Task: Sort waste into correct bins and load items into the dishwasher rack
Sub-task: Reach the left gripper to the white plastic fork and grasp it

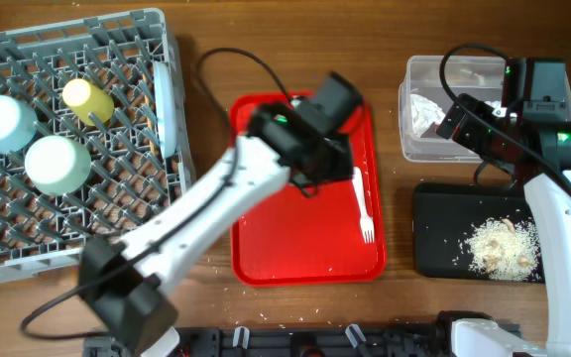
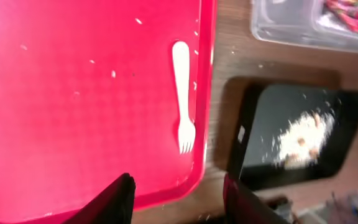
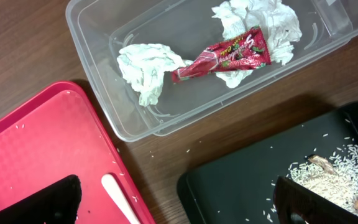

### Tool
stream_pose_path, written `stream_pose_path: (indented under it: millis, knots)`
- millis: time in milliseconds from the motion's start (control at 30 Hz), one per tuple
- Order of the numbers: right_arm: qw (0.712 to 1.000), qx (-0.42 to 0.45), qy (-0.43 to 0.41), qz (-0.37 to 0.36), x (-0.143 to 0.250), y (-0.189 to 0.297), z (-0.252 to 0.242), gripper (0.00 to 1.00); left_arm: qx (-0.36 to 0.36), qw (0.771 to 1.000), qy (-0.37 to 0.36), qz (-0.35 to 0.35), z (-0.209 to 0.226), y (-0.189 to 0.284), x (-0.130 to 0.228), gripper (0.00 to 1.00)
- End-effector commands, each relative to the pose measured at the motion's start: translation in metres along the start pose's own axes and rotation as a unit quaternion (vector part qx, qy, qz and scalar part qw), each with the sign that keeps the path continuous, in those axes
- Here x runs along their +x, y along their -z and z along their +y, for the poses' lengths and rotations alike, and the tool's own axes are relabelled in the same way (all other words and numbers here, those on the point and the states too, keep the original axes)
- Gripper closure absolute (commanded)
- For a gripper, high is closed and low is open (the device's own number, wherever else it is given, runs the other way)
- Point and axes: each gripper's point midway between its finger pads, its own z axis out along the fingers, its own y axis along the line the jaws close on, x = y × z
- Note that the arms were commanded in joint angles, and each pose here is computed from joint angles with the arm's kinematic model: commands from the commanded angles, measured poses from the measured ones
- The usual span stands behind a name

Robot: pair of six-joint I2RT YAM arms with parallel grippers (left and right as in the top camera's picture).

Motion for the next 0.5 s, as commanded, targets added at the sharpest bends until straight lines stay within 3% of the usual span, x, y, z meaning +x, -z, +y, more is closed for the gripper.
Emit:
stream_pose_path:
  millis: [0, 133, 467]
  knots:
    - [1.000, -0.004, 0.004, -0.012, -0.005, 0.006, 0.000, 0.00, -0.039, 0.998, 0.055, -0.019, -0.016, -0.053, 0.012, 0.54]
    - [1.000, -0.004, 0.004, -0.012, -0.005, 0.006, 0.000, 0.00, -0.045, 0.998, 0.037, -0.016, -0.039, -0.106, 0.039, 0.54]
    - [1.000, -0.004, 0.004, -0.012, -0.005, 0.006, 0.000, 0.00, -0.124, 0.991, 0.023, -0.047, -0.013, -0.156, 0.045, 0.56]
